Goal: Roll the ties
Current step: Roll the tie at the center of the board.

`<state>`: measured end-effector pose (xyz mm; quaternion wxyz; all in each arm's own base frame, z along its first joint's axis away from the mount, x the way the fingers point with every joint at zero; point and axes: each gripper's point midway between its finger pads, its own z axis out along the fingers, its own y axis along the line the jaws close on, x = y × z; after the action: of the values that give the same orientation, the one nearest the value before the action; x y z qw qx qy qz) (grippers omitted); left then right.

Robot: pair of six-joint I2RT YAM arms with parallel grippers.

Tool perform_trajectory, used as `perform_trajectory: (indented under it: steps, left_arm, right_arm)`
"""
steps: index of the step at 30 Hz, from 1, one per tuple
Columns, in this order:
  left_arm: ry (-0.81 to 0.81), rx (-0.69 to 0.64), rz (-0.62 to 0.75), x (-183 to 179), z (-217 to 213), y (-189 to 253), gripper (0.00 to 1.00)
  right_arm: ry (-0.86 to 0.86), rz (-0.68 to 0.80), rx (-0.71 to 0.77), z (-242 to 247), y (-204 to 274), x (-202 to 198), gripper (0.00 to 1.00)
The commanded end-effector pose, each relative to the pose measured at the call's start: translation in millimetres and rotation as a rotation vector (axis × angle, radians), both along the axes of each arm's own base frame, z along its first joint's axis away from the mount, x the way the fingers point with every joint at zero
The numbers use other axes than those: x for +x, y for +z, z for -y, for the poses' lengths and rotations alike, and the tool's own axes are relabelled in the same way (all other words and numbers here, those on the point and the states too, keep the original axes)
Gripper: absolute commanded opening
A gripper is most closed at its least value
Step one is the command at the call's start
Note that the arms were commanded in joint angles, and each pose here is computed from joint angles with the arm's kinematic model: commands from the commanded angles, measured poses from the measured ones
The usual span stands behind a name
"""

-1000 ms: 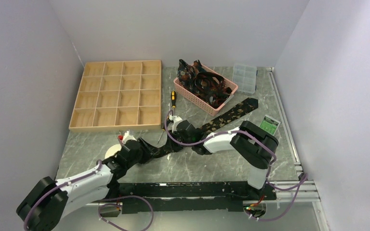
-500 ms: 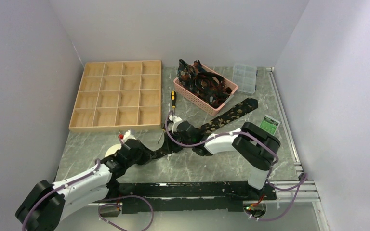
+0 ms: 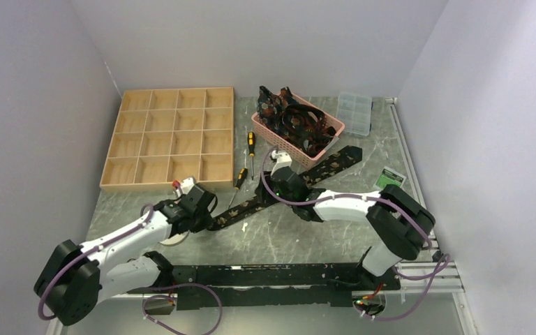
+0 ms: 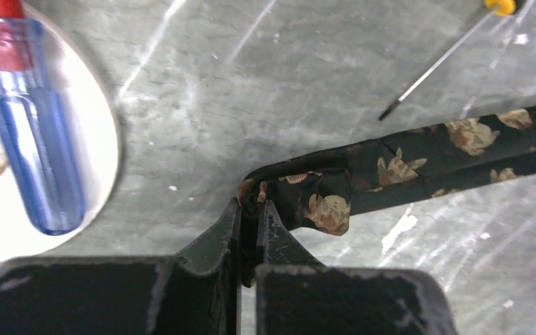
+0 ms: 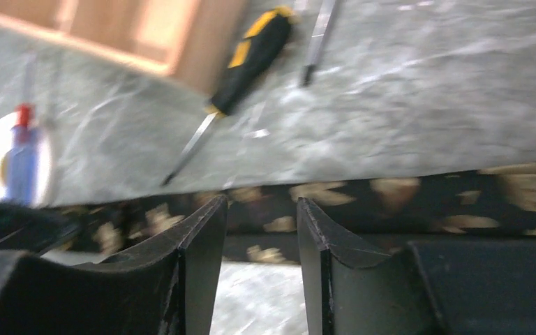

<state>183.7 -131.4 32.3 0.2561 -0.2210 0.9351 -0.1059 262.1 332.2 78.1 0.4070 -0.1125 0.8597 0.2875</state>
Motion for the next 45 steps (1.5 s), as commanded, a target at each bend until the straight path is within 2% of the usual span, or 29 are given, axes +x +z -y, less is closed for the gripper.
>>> perform_trajectory:
  steps: [1, 6, 14, 21, 27, 32, 35, 39, 45]
  left_arm:
    - [-0.010, 0.190, -0.052, -0.6, -25.5, 4.5, 0.03]
    - [-0.013, 0.269, -0.065, 1.3, -35.7, 12.8, 0.03]
    - [-0.038, 0.306, -0.067, 7.2, -35.7, 20.1, 0.03]
    - [-0.079, 0.324, -0.076, 11.8, -31.4, 24.7, 0.03]
    - [-0.069, 0.369, -0.097, 13.3, -36.2, 27.1, 0.03]
    - [-0.065, 0.378, -0.116, 11.9, -36.7, 18.6, 0.03]
    - [-0.062, 0.367, -0.109, 11.9, -35.2, 15.3, 0.03]
    - [-0.058, 0.368, -0.101, 12.3, -35.4, 12.3, 0.03]
    - [-0.048, 0.368, -0.095, 12.7, -35.9, 9.4, 0.03]
  right_arm:
    - [-0.190, 0.015, -0.095, 33.6, -21.4, 45.1, 0.43]
    - [-0.254, -0.046, -0.160, 55.4, -53.5, 57.2, 0.40]
    - [-0.284, -0.201, -0.175, 90.0, -97.9, 5.4, 0.38]
    - [-0.336, -0.322, -0.068, 107.1, -102.9, -38.5, 0.37]
    - [-0.341, -0.374, 0.017, 94.5, -104.9, -62.8, 0.39]
    - [-0.413, -0.225, 0.005, 110.9, -67.4, -31.5, 0.47]
    - [-0.507, -0.140, 0.033, 139.0, -37.9, -1.8, 0.49]
    - [-0.603, -0.070, 0.020, 161.9, -21.3, 32.9, 0.49]
    - [-0.697, -0.160, -0.022, 178.0, -50.9, 77.2, 0.47]
